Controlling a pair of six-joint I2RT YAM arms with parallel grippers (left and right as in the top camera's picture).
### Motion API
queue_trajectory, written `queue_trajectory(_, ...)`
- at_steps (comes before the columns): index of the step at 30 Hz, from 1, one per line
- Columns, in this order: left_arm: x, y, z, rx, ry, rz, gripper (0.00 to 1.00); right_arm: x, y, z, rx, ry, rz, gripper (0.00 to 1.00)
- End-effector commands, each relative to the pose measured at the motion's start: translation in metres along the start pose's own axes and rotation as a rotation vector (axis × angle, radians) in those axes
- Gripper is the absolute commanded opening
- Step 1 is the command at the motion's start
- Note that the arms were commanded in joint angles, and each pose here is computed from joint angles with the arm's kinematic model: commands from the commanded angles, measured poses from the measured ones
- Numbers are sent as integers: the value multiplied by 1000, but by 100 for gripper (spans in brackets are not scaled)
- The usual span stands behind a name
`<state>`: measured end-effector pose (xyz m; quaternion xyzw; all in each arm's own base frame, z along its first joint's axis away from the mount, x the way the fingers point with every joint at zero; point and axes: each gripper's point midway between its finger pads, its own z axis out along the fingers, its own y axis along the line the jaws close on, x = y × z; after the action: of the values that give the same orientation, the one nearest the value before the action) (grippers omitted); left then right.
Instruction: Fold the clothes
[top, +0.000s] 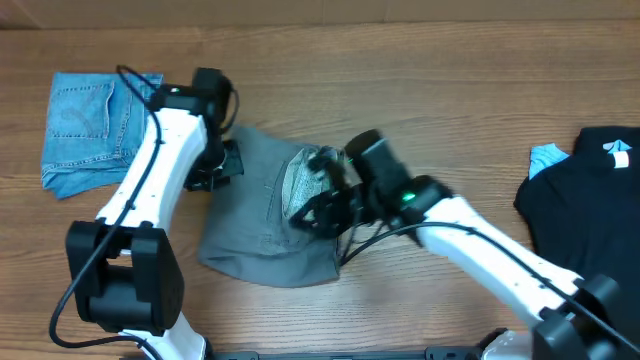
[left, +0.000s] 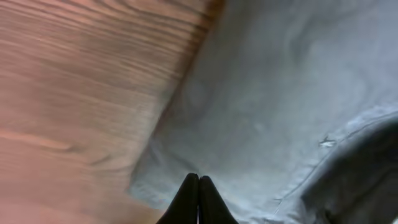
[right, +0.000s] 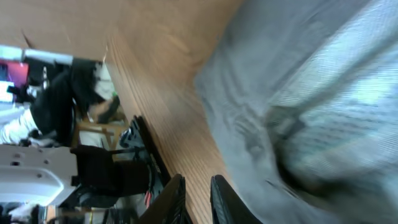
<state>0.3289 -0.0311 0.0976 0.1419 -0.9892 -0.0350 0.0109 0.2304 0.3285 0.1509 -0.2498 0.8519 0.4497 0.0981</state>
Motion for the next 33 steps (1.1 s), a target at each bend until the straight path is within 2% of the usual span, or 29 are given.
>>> queue_trajectory(1,11,-19,11,193,76,63,5,15,-13,44,71,56,82,15)
queue_trajectory(3,12,-22,13,224,82,83,6,20,-26,59,115,67,123,12)
queue_trajectory(5,13,-25,13,240,82,105,6,24,-61,66,251,46,259,7)
queue_trajectory(8,15,-26,12,248,87,118,6,39,-130,36,569,-39,612,4)
queue_trajectory(9,15,-27,12,256,90,125,6,44,-144,24,638,-54,681,4)
queue_trajectory(12,17,-27,12,254,97,125,6,59,-163,-9,689,-25,834,4)
queue_trajectory(14,17,-27,12,255,96,125,8,39,-142,-13,498,9,701,5)
queue_trajectory(17,12,-30,11,266,76,127,10,5,-101,-20,304,-27,456,6)
queue_trajectory(20,8,-38,11,305,60,131,13,-43,-52,-35,135,-172,233,6)
queue_trajectory(22,6,-40,17,300,39,146,14,-66,-38,-38,95,-256,154,8)
queue_trajectory(26,5,-41,41,302,10,151,14,-80,-60,-25,168,-319,206,9)
queue_trajectory(31,11,-36,72,278,-7,150,14,-52,-119,17,264,-218,362,9)
queue_trajectory(33,13,-25,79,221,-7,146,13,-31,-150,28,321,-163,478,4)
